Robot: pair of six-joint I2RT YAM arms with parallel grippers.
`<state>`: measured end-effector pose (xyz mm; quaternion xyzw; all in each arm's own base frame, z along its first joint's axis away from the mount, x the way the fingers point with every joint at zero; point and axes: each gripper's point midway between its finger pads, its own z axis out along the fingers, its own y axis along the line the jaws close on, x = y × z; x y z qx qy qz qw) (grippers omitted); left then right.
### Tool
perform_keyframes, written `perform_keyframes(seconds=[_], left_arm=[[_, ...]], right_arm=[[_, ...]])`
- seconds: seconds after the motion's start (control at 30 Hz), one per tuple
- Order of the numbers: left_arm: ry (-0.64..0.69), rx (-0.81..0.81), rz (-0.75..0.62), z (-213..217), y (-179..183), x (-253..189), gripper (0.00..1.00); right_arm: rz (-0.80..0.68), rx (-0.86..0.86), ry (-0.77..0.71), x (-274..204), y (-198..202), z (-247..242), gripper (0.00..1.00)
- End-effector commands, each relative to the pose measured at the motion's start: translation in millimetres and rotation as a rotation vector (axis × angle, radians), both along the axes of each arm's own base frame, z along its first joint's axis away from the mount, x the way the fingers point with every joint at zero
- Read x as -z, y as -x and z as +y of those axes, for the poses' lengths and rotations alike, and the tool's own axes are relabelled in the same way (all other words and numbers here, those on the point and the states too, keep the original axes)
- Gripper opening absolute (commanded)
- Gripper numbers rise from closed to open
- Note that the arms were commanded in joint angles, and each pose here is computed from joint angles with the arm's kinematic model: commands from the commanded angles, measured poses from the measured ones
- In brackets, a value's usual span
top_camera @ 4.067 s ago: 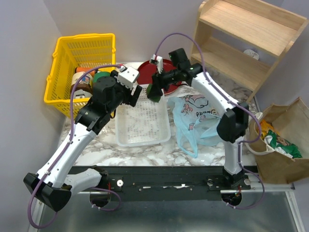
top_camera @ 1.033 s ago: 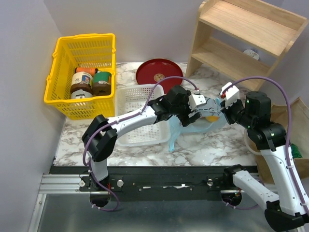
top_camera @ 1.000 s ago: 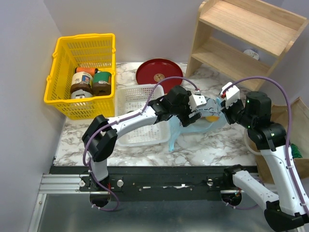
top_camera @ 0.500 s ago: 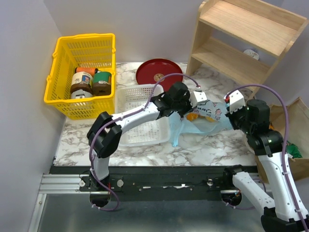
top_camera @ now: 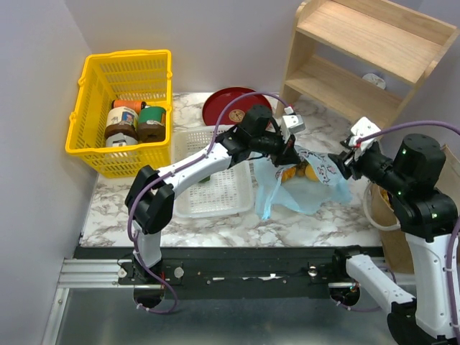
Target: Untie the knot of the grocery bags and take out the mixed food
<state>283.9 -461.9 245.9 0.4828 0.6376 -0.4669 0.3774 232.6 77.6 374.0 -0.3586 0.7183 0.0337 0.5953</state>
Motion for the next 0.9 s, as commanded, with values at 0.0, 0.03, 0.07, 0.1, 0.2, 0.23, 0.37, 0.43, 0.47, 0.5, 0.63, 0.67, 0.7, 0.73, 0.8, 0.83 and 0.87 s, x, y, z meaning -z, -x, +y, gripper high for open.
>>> perform_keyframes(seconds=[0.0,0.03,0.07,0.1,0.2,0.23,0.37,0.43,0.47,0.5,0.63,0.67,0.7,0.73,0.8,0.83,0.87], left_arm=[[0.078,0.062,0.137,-1.7,15.4,-13.6,0.00],[0.080,0.059,0.142,-1.3,14.2,-13.5,0.00],[0.081,0.056,0.152,-1.1,13.1,-13.0,0.00],[0.080,0.048,0.179,0.3,11.6,-12.1,0.00],[0.104,0.049,0.181,-0.2,6.3,-16.1,0.00],[0.105,0.045,0.190,0.1,4.9,-15.5,0.00],[0.111,0.036,0.207,2.7,-2.4,-12.9,0.00],[0.117,0.028,0.219,4.6,-7.0,-12.0,0.00],[0.123,0.027,0.228,3.6,-7.3,-12.8,0.00],[0.125,0.032,0.233,4.3,-8.3,-12.3,0.00],[0.136,0.055,0.241,4.4,-6.9,-15.2,0.00],[0.138,0.060,0.240,4.4,-6.3,-15.8,0.00],[0.135,0.066,0.238,5.8,-6.2,-14.2,0.00],[0.132,0.071,0.235,7.0,-5.5,-12.7,0.00],[0.120,0.075,0.230,8.9,-5.0,-9.5,0.00],[0.115,0.083,0.220,9.3,-4.6,-7.0,0.00],[0.111,0.084,0.222,9.7,-4.9,-5.2,0.00]], right_arm=[[0.073,-0.366,0.027,23.8,28.3,52.5,0.44],[0.081,-0.444,0.100,40.8,30.0,62.5,0.39],[0.100,-0.484,0.144,54.4,33.4,66.6,0.35],[0.104,-0.521,0.188,65.3,35.6,70.4,0.28],[0.079,-0.670,0.368,102.0,45.0,80.6,0.19],[0.052,-0.711,0.437,111.4,45.4,81.7,0.18],[0.066,-0.775,0.580,150.2,47.4,74.6,0.17],[0.057,-0.794,0.633,159.7,46.5,70.3,0.17],[0.058,-0.803,0.654,165.7,47.2,67.9,0.17],[0.073,-0.811,0.678,180.2,48.7,64.2,0.17],[0.094,-0.678,0.876,227.9,20.7,34.0,0.15],[0.059,-0.621,0.904,229.1,6.2,31.5,0.14],[0.071,-0.597,0.959,239.3,1.7,22.9,0.12],[0.116,-0.532,1.051,256.6,-3.3,2.1,0.11],[0.112,-0.482,1.043,256.8,-10.0,-2.3,0.10],[0.117,-0.448,1.014,254.1,-10.4,-5.8,0.09],[0.104,-0.416,1.000,252.2,-14.1,-6.1,0.09]])
